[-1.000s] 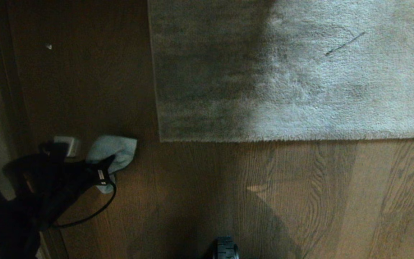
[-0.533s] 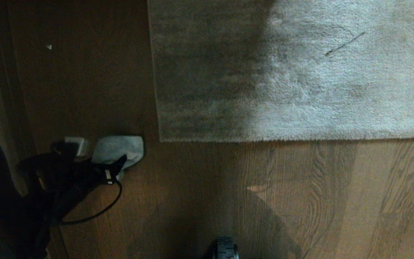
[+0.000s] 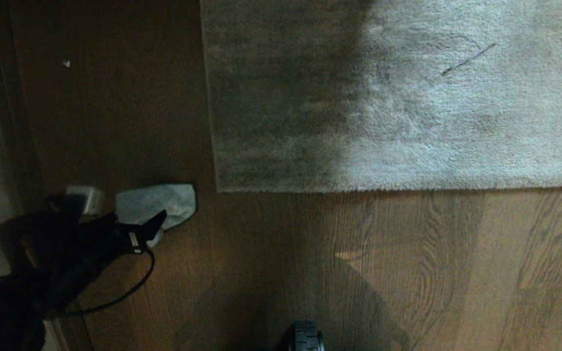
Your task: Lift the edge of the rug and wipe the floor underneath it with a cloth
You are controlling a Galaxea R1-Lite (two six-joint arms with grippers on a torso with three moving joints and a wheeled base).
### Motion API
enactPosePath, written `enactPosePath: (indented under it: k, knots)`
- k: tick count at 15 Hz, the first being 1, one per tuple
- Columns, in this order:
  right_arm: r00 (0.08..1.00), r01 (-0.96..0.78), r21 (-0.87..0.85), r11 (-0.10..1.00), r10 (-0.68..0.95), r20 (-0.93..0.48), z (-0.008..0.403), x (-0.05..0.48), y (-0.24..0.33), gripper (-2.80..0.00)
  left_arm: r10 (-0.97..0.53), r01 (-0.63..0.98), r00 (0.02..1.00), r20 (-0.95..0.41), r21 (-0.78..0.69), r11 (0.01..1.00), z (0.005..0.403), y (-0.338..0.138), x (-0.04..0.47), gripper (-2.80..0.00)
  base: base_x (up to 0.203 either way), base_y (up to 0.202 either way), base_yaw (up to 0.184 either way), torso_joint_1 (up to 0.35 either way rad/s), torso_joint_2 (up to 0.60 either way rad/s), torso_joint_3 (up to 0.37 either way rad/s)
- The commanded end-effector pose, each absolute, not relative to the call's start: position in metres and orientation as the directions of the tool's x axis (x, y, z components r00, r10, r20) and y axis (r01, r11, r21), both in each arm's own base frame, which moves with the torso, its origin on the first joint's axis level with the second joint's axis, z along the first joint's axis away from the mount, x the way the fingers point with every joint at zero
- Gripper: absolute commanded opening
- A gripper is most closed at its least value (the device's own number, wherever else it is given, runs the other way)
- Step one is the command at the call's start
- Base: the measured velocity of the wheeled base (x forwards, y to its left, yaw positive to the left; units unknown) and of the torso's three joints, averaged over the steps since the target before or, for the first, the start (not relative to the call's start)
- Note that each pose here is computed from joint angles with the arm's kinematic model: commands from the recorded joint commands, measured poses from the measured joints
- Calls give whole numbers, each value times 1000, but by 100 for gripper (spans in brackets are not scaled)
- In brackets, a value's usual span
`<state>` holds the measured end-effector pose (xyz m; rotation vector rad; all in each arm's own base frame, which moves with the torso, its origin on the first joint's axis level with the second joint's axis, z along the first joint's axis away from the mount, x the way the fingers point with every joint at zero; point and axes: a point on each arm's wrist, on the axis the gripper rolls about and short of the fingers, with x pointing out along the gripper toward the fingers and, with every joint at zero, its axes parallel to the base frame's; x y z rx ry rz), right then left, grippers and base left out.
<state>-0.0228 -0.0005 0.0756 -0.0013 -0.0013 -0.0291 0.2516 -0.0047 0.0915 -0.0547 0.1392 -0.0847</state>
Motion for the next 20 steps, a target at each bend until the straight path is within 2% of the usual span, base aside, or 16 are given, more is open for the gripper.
enactPosePath:
  k: [1,5,6,9,15,20]
  knots:
    - [1000,29,-2,1000,-29,0,76,-23,0,-280,-92,90,995,-36,-52,995,113,-5,231,0,0,0,0,0,0,0]
    - [1000,30,-2,1000,-30,0,76,-23,0,-280,-83,82,996,-11,-50,995,123,-4,193,0,0,0,0,0,0,0]
    - [1000,29,-2,1000,-29,0,76,-23,0,-280,-80,80,997,5,-48,996,126,-4,182,-280,0,0,0,0,0,0]
    - [1000,29,-2,1000,-29,0,76,-23,-1,-280,-76,80,994,76,-43,996,142,-3,162,-280,0,0,0,0,0,0]
    - [1000,28,-2,1000,-28,0,76,-23,0,-280,-77,82,991,107,-46,996,157,-3,114,-280,0,0,0,0,0,0]
    - [1000,29,-2,1000,-29,0,76,-23,0,-280,-77,83,991,107,-47,995,144,-2,39,-280,0,0,0,0,0,0]
